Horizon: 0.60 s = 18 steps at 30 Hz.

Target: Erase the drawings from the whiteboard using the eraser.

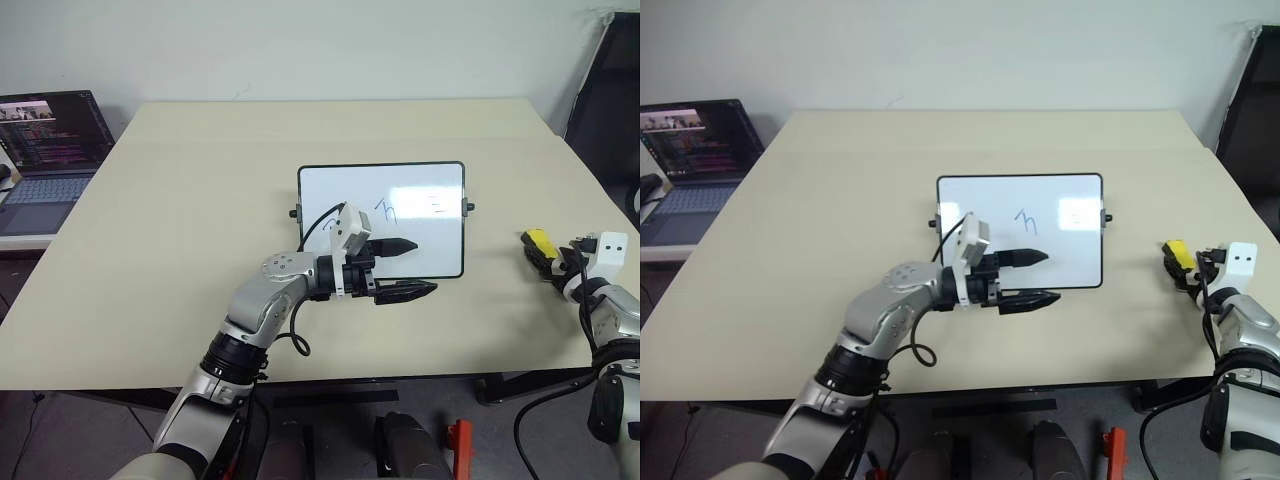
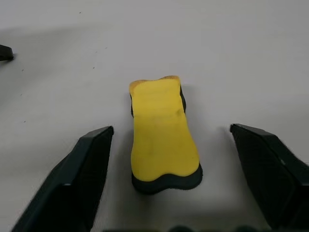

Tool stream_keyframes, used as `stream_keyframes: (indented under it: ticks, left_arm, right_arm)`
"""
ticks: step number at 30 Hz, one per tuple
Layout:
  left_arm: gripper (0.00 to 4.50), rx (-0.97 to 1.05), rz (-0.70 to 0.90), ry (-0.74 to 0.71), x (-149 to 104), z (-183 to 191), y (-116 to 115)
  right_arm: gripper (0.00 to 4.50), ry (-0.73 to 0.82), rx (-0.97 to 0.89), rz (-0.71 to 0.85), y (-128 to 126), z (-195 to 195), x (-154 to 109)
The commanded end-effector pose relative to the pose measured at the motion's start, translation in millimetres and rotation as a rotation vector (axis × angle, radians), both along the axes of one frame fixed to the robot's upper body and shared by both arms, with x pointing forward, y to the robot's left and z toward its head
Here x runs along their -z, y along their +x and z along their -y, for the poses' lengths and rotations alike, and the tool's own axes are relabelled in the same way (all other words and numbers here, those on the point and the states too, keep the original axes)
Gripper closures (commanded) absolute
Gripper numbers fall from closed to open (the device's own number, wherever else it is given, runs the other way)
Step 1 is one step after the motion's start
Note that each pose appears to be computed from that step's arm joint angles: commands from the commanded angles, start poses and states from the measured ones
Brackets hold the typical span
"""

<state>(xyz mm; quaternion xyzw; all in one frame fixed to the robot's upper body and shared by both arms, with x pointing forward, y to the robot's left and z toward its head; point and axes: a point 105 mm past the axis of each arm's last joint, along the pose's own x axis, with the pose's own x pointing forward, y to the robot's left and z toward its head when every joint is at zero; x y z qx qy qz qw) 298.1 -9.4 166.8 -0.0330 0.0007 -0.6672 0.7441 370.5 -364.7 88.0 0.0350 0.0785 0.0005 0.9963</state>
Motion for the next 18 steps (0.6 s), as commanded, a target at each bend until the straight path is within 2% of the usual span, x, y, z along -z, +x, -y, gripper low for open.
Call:
stream_keyframes:
  ticks: [1, 4, 6, 14, 16, 18]
  left_arm:
    - [0.0, 0.007, 0.046, -0.035, -12.4, 0.0, -4.1]
    - [0.0, 0.01, 0.044, -0.033, -11.3, 1.3, -4.8]
    - [0.0, 0.013, 0.041, -0.033, -10.7, 2.1, -5.6]
    - [0.0, 0.015, 0.036, -0.032, -9.2, 2.5, -5.8]
    - [0.0, 0.009, 0.045, -0.029, -10.0, 0.3, -5.0]
    - [0.0, -0.016, 0.062, -0.023, -13.1, -7.4, -1.1]
  right_arm:
    - [1.75, -0.01, 0.013, 0.038, 1.9, 2.7, -9.1]
    - [2.88, -0.009, 0.022, 0.027, -1.3, 4.1, -3.3]
    - [3.4, -0.008, 0.024, 0.024, -2.7, 4.3, -1.0]
    - [3.46, -0.017, 0.023, 0.044, -3.7, 6.9, -7.1]
    - [3.46, -0.02, 0.014, 0.098, -4.2, 9.0, -22.7]
    - [3.46, -0.012, -0.007, 0.219, -8.4, 9.3, -57.9]
